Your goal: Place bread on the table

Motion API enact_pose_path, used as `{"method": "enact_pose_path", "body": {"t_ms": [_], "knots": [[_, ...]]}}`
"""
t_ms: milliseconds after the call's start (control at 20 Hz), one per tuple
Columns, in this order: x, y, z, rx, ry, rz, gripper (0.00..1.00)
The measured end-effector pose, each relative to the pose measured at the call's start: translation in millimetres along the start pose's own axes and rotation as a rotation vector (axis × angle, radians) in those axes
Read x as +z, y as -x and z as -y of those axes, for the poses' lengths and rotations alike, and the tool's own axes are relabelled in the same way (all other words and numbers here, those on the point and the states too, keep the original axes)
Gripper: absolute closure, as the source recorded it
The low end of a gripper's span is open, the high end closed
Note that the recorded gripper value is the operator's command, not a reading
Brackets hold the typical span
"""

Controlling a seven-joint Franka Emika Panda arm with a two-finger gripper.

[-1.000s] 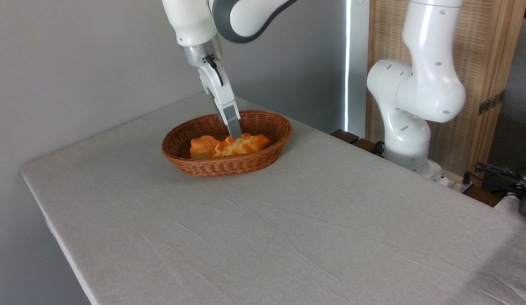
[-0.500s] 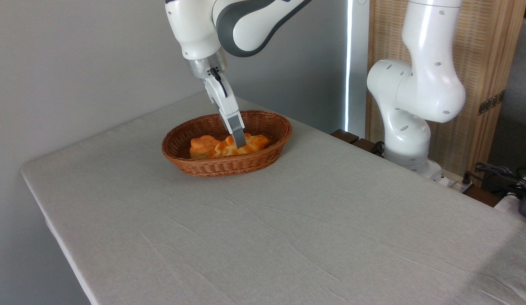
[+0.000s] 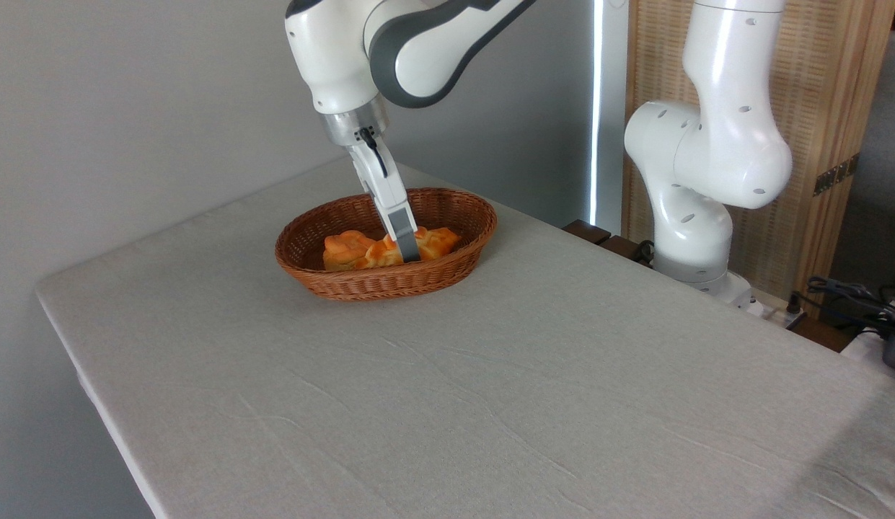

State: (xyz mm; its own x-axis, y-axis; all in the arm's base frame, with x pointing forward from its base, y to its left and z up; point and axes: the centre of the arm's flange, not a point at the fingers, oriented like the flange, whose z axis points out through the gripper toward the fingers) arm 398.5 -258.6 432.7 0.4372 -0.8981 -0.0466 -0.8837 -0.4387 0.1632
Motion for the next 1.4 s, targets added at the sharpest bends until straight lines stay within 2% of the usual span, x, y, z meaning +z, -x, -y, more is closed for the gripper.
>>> {"method": "enact_pose_path", "body": {"t_ms": [100, 200, 250, 1400], "knots": [[4.9, 0.3, 1.1, -0.002, -0.002, -0.002, 0.54], [6.0, -1.3, -0.4, 0.002, -0.007, -0.005, 0.67], [5.9, -2.8, -1.6, 0.006, -0.011, -0.008, 0.68], [5.0, -4.7, -1.2, 0.014, -0.025, -0.008, 0.79]]}}
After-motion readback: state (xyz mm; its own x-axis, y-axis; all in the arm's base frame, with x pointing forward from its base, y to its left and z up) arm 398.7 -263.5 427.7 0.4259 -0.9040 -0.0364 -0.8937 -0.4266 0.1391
